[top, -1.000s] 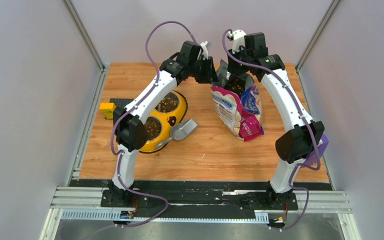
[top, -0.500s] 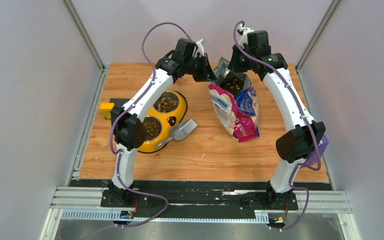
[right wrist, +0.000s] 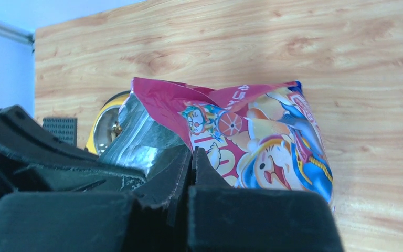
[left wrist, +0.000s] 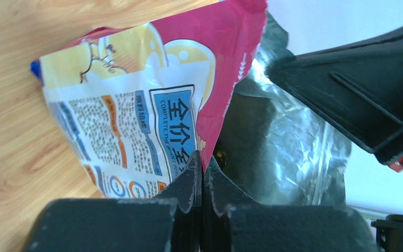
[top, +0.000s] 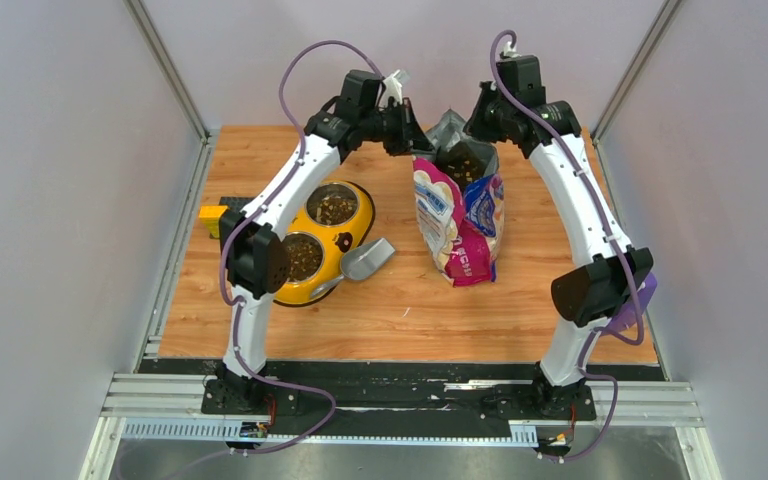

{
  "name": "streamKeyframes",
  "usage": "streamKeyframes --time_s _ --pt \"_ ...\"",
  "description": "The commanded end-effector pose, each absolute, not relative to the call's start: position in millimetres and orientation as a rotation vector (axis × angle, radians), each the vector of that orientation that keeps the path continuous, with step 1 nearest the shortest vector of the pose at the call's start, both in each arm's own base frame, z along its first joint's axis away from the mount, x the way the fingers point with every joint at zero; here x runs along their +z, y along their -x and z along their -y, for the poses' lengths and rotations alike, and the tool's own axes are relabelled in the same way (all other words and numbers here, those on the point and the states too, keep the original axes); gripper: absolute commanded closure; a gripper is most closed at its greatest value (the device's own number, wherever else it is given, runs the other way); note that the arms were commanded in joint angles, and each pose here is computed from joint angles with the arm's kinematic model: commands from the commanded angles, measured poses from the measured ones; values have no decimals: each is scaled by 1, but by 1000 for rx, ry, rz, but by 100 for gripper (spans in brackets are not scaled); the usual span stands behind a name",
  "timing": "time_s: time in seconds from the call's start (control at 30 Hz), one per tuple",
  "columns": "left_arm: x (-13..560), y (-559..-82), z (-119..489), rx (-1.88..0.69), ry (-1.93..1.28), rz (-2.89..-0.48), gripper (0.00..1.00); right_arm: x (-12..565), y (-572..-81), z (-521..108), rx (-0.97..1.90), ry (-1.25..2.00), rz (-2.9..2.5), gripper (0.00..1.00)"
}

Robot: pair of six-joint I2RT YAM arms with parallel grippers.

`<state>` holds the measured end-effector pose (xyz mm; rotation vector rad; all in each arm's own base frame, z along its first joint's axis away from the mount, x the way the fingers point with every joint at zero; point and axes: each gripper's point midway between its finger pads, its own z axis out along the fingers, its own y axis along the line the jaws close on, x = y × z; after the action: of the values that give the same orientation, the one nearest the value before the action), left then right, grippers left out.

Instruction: Serve the pet food

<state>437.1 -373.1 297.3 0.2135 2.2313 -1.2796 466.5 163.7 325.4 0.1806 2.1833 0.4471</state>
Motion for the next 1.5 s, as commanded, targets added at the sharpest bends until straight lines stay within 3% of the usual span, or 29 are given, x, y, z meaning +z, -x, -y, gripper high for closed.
streamKeyframes --time_s 0.0,0.17,0.27,0.3,0.4,0.47,0.53,0.63,0.8,0.9,0.97,1.03,1.2,1.33,1.47 --pt "450 -416 386 -1430 -580 -1601 100 357 -462 -130 344 -472 -2063 100" --pt "446 -394 412 -1512 -699 -1566 100 358 -448 -103 247 -620 -1994 100" --pt "435 -389 420 -1502 -713 -1600 100 360 -448 -106 245 -489 -1987 100" --pt "431 -390 419 -1487 -705 -1619 100 363 -451 -112 261 -403 -1994 92" --pt "424 -394 418 -1456 -677 -1657 100 362 -461 -123 283 -178 -2029 47" --pt "423 -397 416 -1434 -657 -1672 100 356 -468 -128 269 -58 -2050 36" --pt "422 -398 416 -1422 -643 -1681 100 343 -479 -130 248 35 -2072 33" --pt "419 -400 415 -1409 -632 -1700 100 328 -488 -135 268 127 -2109 37" --pt "414 -403 410 -1353 -621 -1726 98 314 -488 -135 308 214 -2153 54" --pt "414 -404 409 -1342 -619 -1727 88 310 -490 -129 290 201 -2164 75" --pt "415 -405 407 -1325 -619 -1724 78 310 -494 -121 246 118 -2170 98" --pt "417 -406 403 -1282 -617 -1721 70 313 -498 -106 186 -12 -2162 100" --pt "449 -401 376 -1094 -611 -1632 36 331 -495 -76 173 -387 -2087 100" --pt "459 -377 363 -967 -650 -1585 26 336 -484 -52 115 -617 -2016 100" --pt "437 -333 383 -923 -752 -1601 22 344 -471 -36 50 -709 -1960 100"
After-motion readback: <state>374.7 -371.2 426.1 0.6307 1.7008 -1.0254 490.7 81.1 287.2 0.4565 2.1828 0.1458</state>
